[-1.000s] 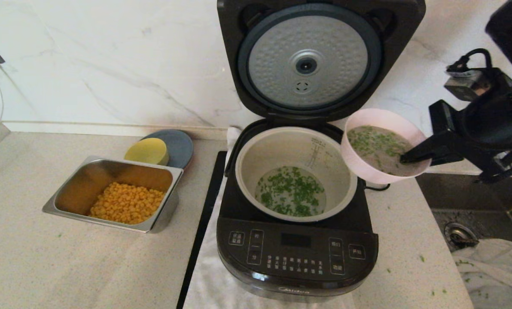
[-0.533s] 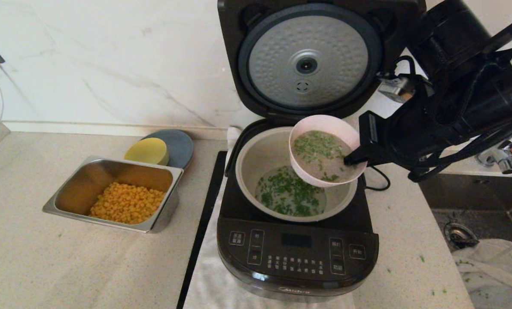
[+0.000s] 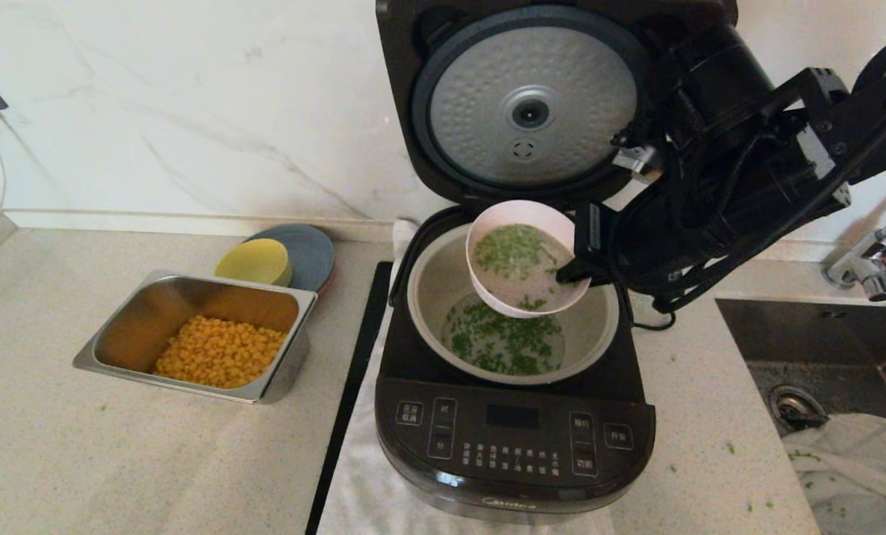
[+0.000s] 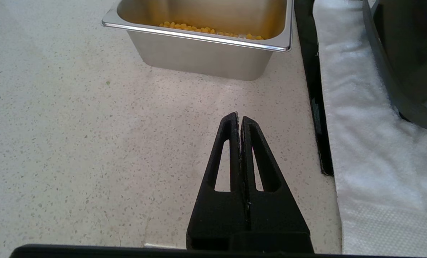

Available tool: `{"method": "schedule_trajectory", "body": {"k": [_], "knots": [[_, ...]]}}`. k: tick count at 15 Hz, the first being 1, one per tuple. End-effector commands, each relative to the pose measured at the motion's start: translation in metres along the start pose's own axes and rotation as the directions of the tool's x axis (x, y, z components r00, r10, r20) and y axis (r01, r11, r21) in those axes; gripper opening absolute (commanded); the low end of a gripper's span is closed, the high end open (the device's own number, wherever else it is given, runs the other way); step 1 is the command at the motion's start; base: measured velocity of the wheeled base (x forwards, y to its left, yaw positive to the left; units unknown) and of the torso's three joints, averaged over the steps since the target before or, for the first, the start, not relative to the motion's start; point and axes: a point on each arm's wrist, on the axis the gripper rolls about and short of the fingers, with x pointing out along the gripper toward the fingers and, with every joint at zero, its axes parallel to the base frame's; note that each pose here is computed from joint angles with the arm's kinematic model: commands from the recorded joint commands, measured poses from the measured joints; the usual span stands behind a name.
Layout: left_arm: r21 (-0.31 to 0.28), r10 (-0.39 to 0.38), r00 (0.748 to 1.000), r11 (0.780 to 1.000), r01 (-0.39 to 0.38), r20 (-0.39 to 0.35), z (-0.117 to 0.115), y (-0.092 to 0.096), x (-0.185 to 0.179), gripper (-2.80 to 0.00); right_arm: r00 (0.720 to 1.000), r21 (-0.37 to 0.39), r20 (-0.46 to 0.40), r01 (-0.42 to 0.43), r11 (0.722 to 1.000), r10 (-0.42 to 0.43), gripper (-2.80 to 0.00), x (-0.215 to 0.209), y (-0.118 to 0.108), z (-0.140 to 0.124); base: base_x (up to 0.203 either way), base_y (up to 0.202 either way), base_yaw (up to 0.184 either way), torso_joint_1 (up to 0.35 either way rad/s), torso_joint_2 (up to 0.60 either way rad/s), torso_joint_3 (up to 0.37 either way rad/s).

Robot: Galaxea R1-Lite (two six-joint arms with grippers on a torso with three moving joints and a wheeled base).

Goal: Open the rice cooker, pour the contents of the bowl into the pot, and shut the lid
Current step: Pour the water from the bowl into the rice cooker

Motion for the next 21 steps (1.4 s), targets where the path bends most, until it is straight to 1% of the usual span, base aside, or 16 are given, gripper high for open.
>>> {"method": "schedule_trajectory", "body": {"k": [1,5,7,9,11,13,14,16,17,19,20,21], "knots": [[0.0,0.0,1.0,1.0,0.0,-0.007,-0.002,0.0,0.0,-2.8,1.0,-0.007,-0.01,0.015,1.0,-0.015,-2.8,0.012,0.003,-0.003,0.0,0.0,0.0,0.0,0.0,0.0],[0.0,0.0,1.0,1.0,0.0,-0.007,-0.002,0.0,0.0,-2.8,0.999,-0.035,-0.004,0.05,0.998,-0.05,-2.8,0.032,0.012,-0.012,0.0,0.0,0.0,0.0,0.0,0.0],[0.0,0.0,1.0,1.0,0.0,-0.007,-0.002,0.0,0.0,-2.8,0.999,-0.043,0.012,0.053,0.998,-0.052,-2.8,0.041,0.017,-0.014,0.0,0.0,0.0,0.0,0.0,0.0],[0.0,0.0,1.0,1.0,0.0,-0.007,-0.002,0.0,0.0,-2.8,0.997,-0.045,0.033,0.073,0.996,-0.072,-2.8,0.046,0.017,-0.013,0.0,0.0,0.0,0.0,0.0,0.0],[0.0,0.0,1.0,1.0,0.0,-0.007,-0.002,0.0,0.0,-2.8,0.992,-0.042,0.073,0.109,0.993,-0.106,-2.8,0.05,0.016,-0.012,0.0,0.0,0.0,0.0,0.0,0.0],[0.0,0.0,1.0,1.0,0.0,-0.007,-0.002,0.0,0.0,-2.8,0.975,-0.036,0.165,0.156,0.987,-0.148,-2.8,0.052,0.018,-0.008,0.0,0.0,0.0,0.0,0.0,0.0],[0.0,0.0,1.0,1.0,0.0,-0.007,-0.002,0.0,0.0,-2.8,0.966,-0.035,0.205,0.166,0.986,-0.155,-2.8,0.051,0.021,-0.007,0.0,0.0,0.0,0.0,0.0,0.0],[0.0,0.0,1.0,1.0,0.0,-0.007,-0.002,0.0,0.0,-2.8,0.956,-0.049,0.247,0.177,0.983,-0.16,-2.8,0.042,0.025,-0.008,0.0,0.0,0.0,0.0,0.0,0.0],[0.0,0.0,1.0,1.0,0.0,-0.007,-0.002,0.0,0.0,-2.8,0.944,-0.063,0.271,0.211,0.976,-0.186,-2.8,0.042,0.027,-0.01,0.0,0.0,0.0,0.0,0.0,0.0],[0.0,0.0,1.0,1.0,0.0,-0.007,-0.002,0.0,0.0,-2.8,0.907,-0.086,0.338,0.295,0.952,-0.251,-2.8,0.04,0.032,-0.016,0.0,0.0,0.0,0.0,0.0,0.0],[0.0,0.0,1.0,1.0,0.0,-0.007,-0.002,0.0,0.0,-2.8,0.893,-0.107,0.362,0.323,0.94,-0.266,-2.8,0.039,0.036,-0.02,0.0,0.0,0.0,0.0,0.0,0.0],[0.0,0.0,1.0,1.0,0.0,-0.007,-0.002,0.0,0.0,-2.8,0.886,-0.123,0.383,0.332,0.935,-0.264,-2.8,0.037,0.041,-0.022,0.0,0.0,0.0,0.0,0.0,0.0]]}}
